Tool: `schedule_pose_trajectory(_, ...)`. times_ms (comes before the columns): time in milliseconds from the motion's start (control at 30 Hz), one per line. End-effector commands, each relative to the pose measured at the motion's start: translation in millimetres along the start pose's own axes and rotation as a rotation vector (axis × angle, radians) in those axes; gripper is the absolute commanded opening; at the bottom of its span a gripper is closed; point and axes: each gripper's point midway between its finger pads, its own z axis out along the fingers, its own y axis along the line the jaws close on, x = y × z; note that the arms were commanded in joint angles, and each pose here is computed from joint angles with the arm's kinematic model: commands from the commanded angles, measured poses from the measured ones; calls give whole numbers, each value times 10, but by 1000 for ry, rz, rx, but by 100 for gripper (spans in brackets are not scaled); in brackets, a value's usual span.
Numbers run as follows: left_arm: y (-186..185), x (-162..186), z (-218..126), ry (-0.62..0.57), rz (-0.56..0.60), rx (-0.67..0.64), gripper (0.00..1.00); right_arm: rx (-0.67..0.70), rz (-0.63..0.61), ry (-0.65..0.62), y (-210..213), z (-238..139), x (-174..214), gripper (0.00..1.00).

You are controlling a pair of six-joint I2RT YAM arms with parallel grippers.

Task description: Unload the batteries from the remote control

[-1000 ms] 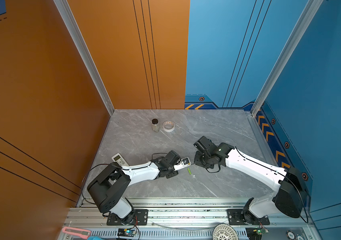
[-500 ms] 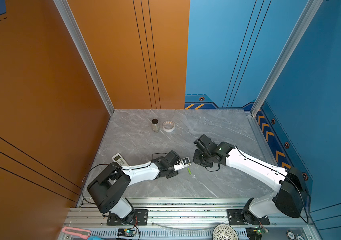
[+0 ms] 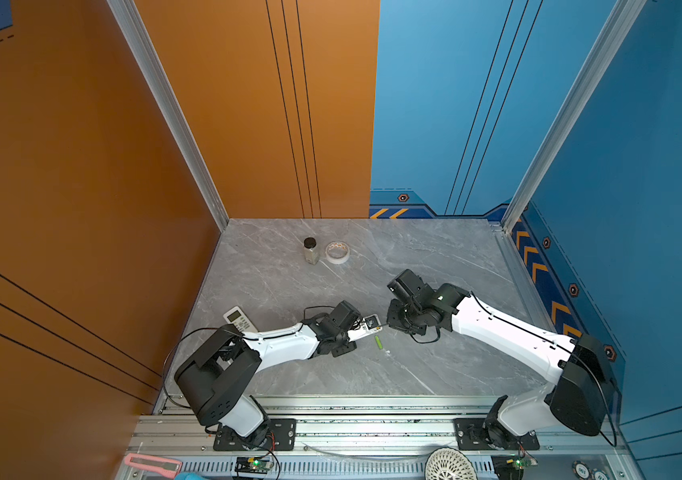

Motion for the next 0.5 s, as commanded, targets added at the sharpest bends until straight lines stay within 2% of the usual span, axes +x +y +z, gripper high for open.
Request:
schedule_pose_trajectory(0, -232, 447, 91, 146, 21, 73, 11, 20, 11, 17, -30, -12, 11, 0)
schedule_pose_trajectory(467, -228, 446, 94, 145, 20, 71, 11, 38, 3, 38, -58, 21, 51, 0)
